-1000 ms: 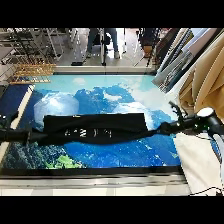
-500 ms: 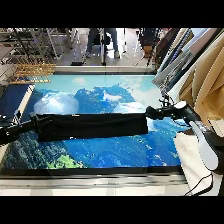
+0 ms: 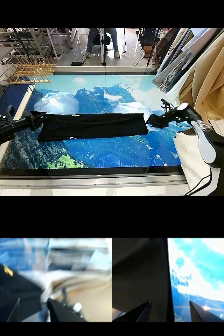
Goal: Fold the clothes and pants, and hang the long-sleeved shirts on hangers.
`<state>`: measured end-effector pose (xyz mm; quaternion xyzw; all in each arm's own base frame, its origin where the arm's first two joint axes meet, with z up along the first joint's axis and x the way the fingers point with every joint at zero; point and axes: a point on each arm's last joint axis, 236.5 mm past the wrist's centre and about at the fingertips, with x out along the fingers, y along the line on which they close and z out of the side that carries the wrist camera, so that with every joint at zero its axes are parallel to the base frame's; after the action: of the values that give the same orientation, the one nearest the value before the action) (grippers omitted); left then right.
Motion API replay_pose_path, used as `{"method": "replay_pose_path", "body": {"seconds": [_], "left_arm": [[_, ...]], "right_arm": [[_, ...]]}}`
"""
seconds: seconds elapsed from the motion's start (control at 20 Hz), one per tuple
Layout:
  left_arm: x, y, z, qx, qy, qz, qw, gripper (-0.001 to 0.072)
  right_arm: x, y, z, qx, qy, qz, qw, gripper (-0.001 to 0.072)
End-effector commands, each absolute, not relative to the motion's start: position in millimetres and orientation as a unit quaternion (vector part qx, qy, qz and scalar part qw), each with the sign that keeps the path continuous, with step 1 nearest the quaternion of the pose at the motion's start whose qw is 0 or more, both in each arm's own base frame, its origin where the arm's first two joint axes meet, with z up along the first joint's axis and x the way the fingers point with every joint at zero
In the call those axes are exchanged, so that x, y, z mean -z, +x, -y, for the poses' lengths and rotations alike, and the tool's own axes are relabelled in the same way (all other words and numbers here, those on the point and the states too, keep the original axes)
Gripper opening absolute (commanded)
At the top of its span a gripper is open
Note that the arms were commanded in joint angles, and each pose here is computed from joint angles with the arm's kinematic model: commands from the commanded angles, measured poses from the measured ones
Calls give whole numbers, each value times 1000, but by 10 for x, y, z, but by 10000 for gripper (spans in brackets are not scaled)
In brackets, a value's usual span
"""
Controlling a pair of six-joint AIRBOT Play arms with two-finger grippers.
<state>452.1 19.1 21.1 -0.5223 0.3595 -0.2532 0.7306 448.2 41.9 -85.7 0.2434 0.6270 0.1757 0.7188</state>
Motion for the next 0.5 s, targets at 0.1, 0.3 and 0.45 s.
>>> {"method": "replay_pose_path", "body": {"seconds": [0.1, 0.3, 0.45], "left_arm": [[297, 3976, 173, 272, -292, -513, 760, 254], [471, 4043, 627, 282, -215, -536, 766, 97], [526, 4265, 872, 257, -195, -521, 790, 7]], "right_arm": [[1019, 4510, -1097, -266, 268, -619, 689, 336], [926, 4497, -657, -204, 157, -643, 721, 18], [516, 4172, 414, -53, -18, -681, 730, 17]]}}
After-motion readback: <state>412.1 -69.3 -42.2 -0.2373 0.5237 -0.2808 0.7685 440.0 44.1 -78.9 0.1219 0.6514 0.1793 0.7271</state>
